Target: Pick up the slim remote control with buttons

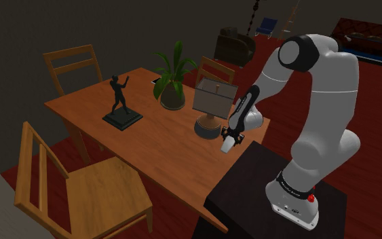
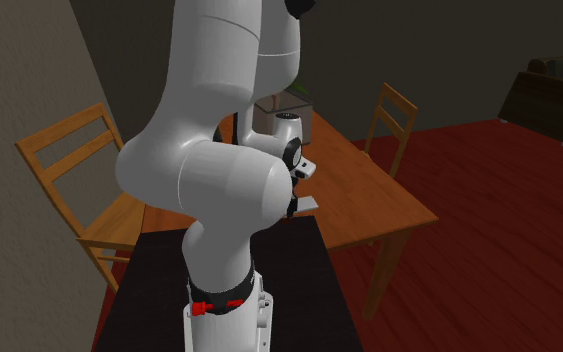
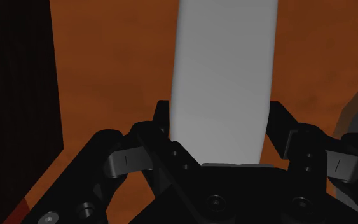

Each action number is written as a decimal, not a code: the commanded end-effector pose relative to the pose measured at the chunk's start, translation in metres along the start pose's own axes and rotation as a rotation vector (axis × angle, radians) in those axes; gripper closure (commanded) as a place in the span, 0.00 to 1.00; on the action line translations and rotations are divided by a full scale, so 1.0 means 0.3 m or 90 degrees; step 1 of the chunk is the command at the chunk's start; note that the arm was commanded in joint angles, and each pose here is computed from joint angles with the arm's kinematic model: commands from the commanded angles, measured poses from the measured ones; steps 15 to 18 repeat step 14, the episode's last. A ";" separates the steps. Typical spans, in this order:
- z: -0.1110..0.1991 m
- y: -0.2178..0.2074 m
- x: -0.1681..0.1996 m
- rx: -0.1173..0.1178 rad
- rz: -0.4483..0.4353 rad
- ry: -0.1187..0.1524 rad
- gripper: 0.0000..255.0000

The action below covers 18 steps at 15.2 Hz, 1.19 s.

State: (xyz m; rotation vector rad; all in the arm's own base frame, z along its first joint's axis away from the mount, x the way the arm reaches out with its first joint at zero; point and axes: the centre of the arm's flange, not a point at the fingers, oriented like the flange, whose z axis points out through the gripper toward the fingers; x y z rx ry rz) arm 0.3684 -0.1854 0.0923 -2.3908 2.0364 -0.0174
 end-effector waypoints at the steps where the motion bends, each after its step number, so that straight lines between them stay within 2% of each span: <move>1: -0.034 0.001 0.000 0.000 0.000 0.000 1.00; 12: -0.227 0.000 0.002 0.000 0.000 0.000 1.00; 18: -0.230 0.000 0.002 0.000 0.000 0.000 1.00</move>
